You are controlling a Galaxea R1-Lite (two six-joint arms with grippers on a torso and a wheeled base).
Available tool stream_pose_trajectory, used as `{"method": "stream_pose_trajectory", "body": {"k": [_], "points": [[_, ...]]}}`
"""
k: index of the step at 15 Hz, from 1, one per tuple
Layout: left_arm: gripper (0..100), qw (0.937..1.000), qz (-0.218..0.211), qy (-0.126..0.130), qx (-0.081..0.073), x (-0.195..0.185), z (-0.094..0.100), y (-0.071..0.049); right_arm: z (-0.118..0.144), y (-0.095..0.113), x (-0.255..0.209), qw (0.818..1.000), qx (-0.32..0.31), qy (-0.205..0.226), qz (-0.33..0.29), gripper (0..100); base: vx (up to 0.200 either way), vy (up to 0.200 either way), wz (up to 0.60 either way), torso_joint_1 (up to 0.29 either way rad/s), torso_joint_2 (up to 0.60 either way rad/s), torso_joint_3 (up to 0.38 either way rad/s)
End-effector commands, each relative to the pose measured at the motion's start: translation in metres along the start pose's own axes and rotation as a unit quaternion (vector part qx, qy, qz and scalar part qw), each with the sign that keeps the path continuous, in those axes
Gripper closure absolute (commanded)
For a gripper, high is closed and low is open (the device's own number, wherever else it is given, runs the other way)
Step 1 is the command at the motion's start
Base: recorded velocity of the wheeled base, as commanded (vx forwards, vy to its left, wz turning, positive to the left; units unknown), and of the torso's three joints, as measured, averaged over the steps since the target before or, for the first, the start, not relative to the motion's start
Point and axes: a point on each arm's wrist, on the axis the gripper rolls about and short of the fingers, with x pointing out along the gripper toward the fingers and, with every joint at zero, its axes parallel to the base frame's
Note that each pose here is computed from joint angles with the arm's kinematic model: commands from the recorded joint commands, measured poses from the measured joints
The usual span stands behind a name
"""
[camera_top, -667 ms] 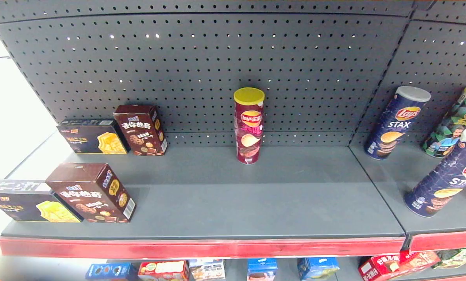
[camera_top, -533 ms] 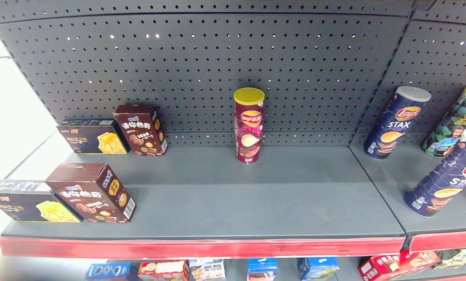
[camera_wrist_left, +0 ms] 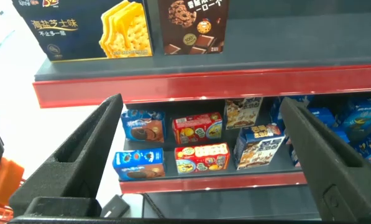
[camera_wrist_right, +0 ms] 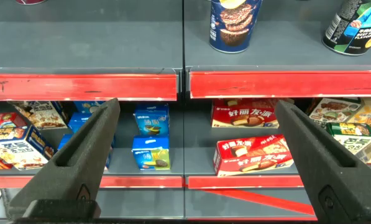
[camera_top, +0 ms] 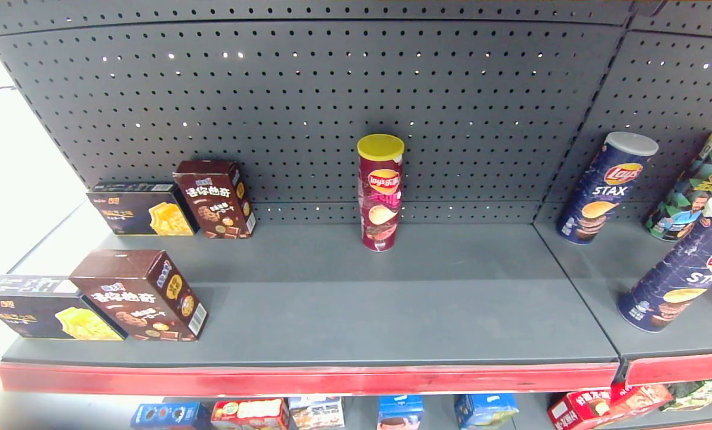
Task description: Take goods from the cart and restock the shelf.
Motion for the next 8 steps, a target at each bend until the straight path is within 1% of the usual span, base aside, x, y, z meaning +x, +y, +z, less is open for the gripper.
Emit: {"method": "stream_pose_trajectory", "body": {"k": [1, 2, 8], "points": [[0, 1.0, 0.0, 0.001, 0.0, 0.0001, -0.0001, 0.0, 0.0, 0.0, 0.0, 1.0, 0.0, 0.0, -0.001, 0, 0.0, 0.0, 0.0, 0.0, 0.0, 0.0], [0, 1.0, 0.0, 0.001, 0.0, 0.0001, -0.0001, 0.0, 0.0, 0.0, 0.0, 1.0, 0.0, 0.0, 0.0, 0, 0.0, 0.0, 0.0, 0.0, 0.0, 0.0], [0, 1.0, 0.0, 0.0, 0.0, 0.0001, 0.0, 0.0, 0.0, 0.0, 0.0, 1.0, 0.0, 0.0, 0.0, 0, 0.0, 0.0, 0.6, 0.009, 0.0, -0.001]]}}
